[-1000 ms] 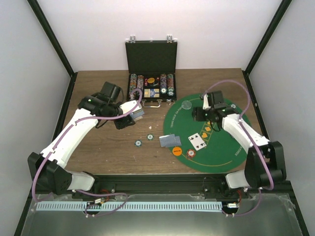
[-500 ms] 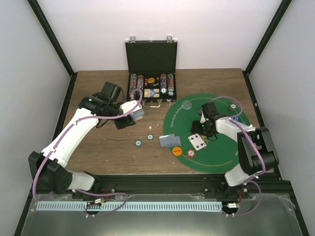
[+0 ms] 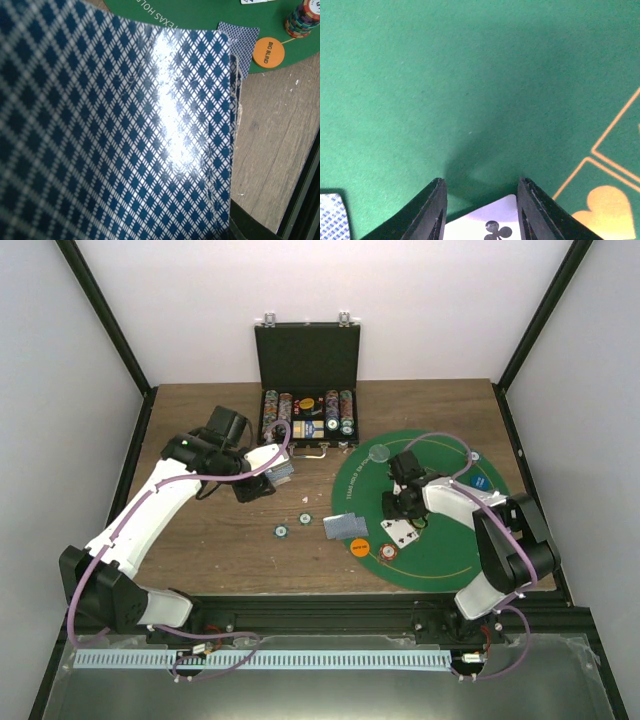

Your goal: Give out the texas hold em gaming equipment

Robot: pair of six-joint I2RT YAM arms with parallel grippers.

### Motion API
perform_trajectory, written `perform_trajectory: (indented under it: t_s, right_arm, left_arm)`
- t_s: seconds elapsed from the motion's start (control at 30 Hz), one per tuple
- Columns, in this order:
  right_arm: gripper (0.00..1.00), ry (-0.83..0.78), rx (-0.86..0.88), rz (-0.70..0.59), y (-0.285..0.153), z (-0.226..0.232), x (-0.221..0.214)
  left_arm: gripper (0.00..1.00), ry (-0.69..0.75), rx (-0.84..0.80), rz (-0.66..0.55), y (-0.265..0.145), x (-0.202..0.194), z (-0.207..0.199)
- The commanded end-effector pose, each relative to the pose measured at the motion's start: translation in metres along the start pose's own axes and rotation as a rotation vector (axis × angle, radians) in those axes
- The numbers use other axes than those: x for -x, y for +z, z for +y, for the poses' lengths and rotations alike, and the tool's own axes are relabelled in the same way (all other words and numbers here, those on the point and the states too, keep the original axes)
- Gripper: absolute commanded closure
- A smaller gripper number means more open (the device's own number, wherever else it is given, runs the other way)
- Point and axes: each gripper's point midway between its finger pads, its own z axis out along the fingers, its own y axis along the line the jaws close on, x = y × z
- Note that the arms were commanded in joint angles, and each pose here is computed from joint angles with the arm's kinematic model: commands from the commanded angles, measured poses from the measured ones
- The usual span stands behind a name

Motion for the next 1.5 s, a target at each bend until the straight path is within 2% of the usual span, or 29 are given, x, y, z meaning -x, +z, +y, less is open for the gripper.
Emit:
perform_trajectory:
  t_s: [0.0, 0.17, 0.33, 0.47, 0.57, 0.67, 0.8, 1.07, 1.27, 1.47]
  right_arm:
    - [0.61, -0.046, 0.024, 0.079, -0.003, 0.013, -0.023]
    - [0.61, -0.071, 0.033, 0.072, -0.011, 0.019, -0.017]
    - [0.59, -0.097, 0.015, 0.009, -0.029, 0.021, 0.006]
    - [0.59, -0.126, 0.163, -0.026, -0.041, 0.052, 0.015]
    - [0.64, -0.139, 0.237, -0.026, -0.040, 0.070, 0.008]
    - [0.72, -0.104, 0.290, 0.034, -0.029, 0.076, -0.009]
    - [0.82, -0.044, 0.252, 0.088, -0.016, 0.067, -0.024]
    - [0.88, -0.003, 0.128, 0.154, -0.007, 0.042, -0.044]
    - [0.89, 0.005, 0.037, 0.155, -0.014, 0.025, -0.049]
    - [0.89, -0.017, 0.086, 0.143, -0.019, 0.033, -0.045]
  left_arm:
    - [0.60, 0.012, 0.012, -0.030, -0.006, 0.009, 0.004]
    - [0.60, 0.015, 0.012, -0.032, -0.007, 0.010, 0.003]
    - [0.60, 0.016, 0.013, -0.033, -0.008, 0.010, 0.003]
    - [0.60, 0.015, 0.013, -0.033, -0.008, 0.010, 0.003]
    - [0.60, 0.013, 0.013, -0.032, -0.008, 0.010, 0.003]
    - [0.60, 0.015, 0.014, -0.032, -0.008, 0.010, 0.004]
    - [0.60, 0.015, 0.015, -0.032, -0.008, 0.010, 0.004]
    - [0.60, 0.014, 0.014, -0.032, -0.008, 0.010, 0.004]
    - [0.60, 0.015, 0.013, -0.029, -0.007, 0.010, 0.004]
    - [0.60, 0.012, 0.008, -0.026, -0.005, 0.009, 0.004]
